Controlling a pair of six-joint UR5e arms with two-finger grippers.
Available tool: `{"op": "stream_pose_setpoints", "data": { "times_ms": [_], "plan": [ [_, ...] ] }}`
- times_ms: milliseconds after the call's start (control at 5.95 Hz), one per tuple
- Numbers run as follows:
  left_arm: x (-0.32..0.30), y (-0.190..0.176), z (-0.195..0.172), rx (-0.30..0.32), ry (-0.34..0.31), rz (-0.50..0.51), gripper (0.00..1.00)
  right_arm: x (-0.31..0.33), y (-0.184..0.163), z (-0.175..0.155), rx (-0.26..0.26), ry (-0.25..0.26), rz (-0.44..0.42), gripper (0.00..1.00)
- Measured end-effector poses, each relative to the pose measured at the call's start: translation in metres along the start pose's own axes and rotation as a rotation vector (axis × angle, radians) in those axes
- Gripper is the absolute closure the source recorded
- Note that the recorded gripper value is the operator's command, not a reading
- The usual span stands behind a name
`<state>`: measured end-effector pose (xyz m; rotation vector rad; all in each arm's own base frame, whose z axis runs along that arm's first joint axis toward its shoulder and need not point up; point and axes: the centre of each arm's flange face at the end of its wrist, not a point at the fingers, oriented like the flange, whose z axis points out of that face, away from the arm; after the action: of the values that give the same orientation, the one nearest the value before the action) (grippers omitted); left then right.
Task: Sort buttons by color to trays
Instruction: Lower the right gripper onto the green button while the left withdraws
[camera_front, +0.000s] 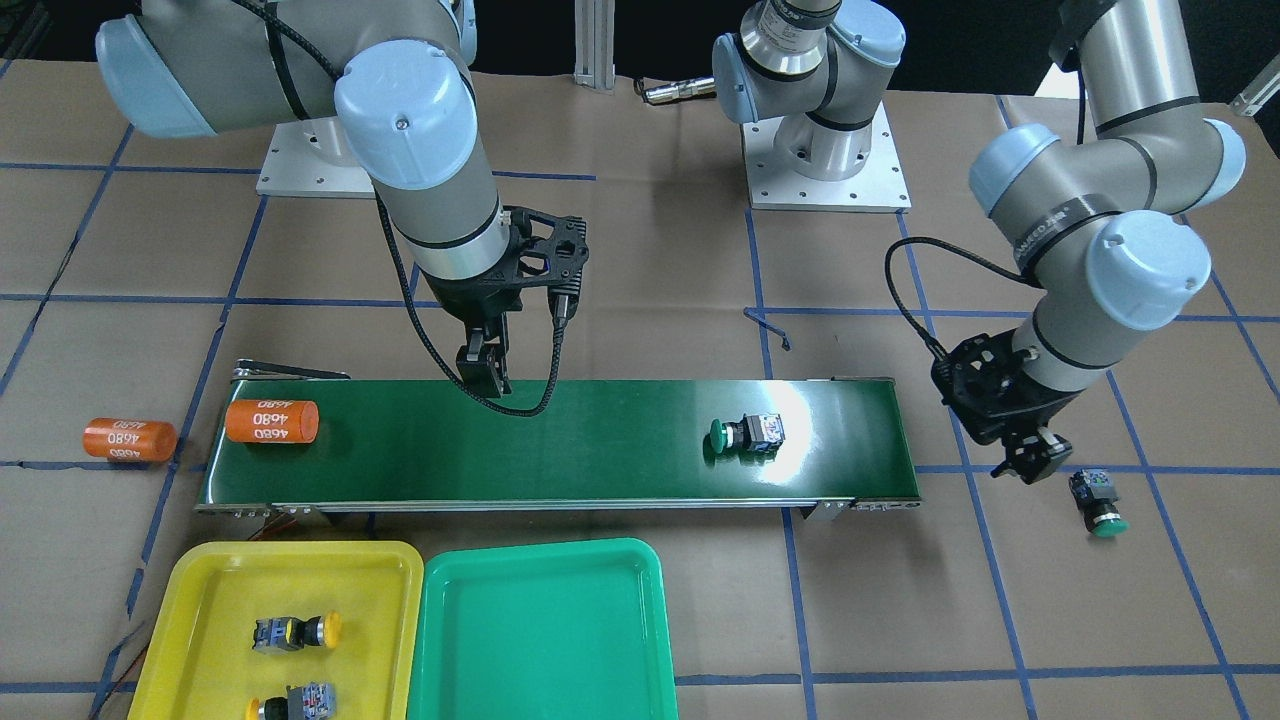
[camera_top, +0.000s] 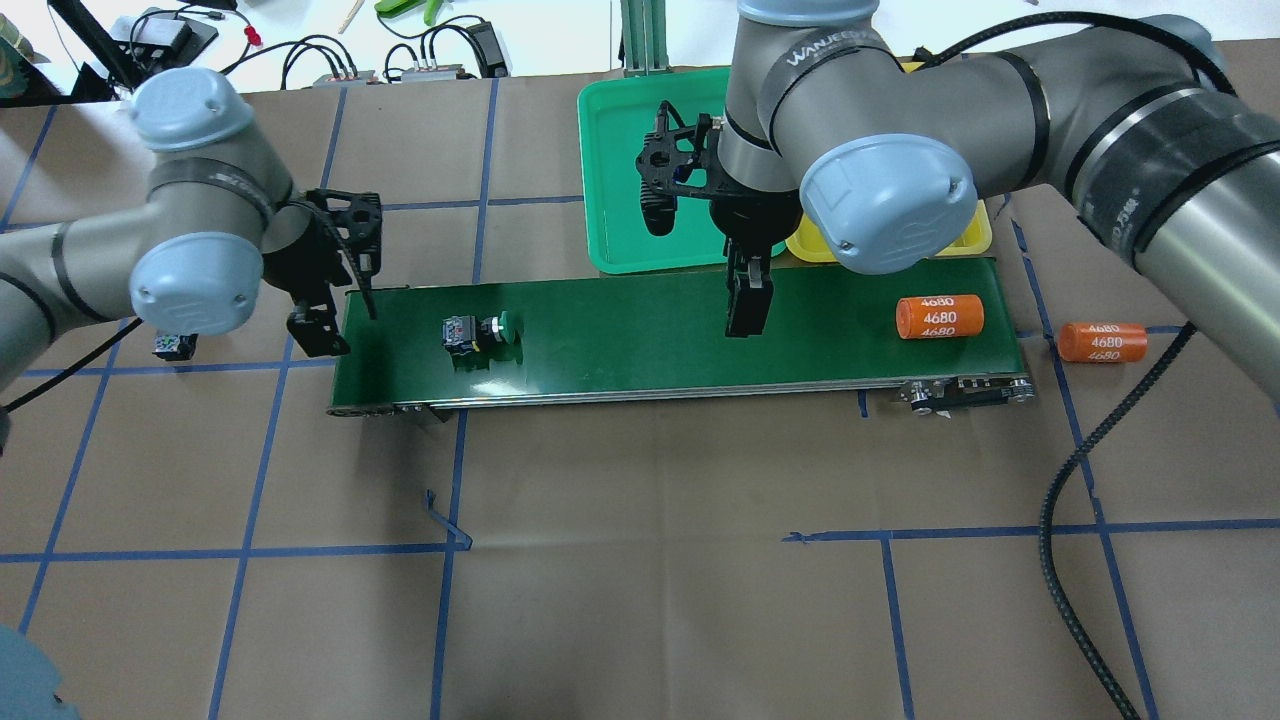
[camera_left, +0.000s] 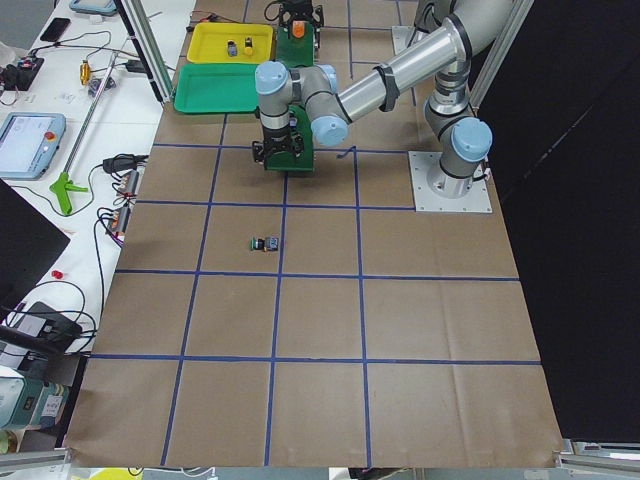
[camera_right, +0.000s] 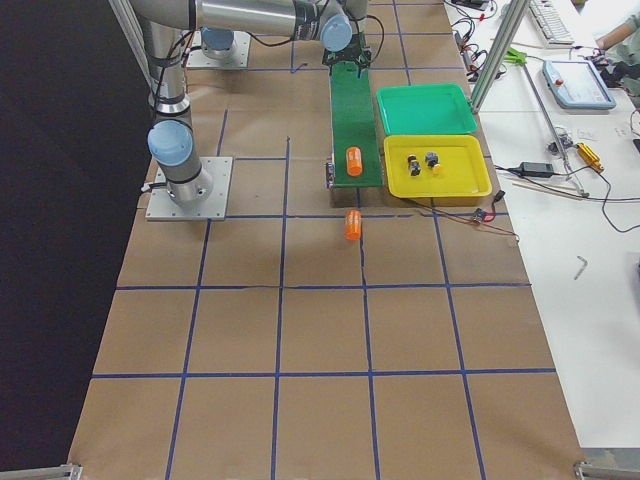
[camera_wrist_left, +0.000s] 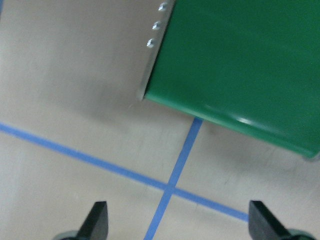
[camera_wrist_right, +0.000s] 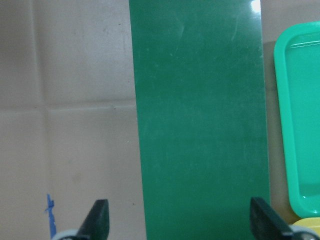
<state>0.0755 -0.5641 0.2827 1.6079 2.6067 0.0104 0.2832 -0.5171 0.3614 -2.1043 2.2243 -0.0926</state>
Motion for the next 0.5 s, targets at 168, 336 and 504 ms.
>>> {"op": "stream_pose_setpoints", "data": {
  "times_ms": [168, 336, 504],
  "plan": [
    [-0.021, 0.046, 0.008, 0.002, -0.032, -0.195, 0.02, 0.006, -0.002, 0.010, 0.016, 0.034, -0.003, 0.00],
    [-0.037, 0.079, 0.021, 0.002, -0.035, -0.427, 0.02, 0.011, -0.006, 0.019, 0.031, 0.058, -0.009, 0.00],
    [-0.053, 0.100, 0.038, -0.002, -0.027, -0.623, 0.02, 0.015, -0.015, 0.028, 0.042, 0.081, -0.019, 0.00]
  ]
}}
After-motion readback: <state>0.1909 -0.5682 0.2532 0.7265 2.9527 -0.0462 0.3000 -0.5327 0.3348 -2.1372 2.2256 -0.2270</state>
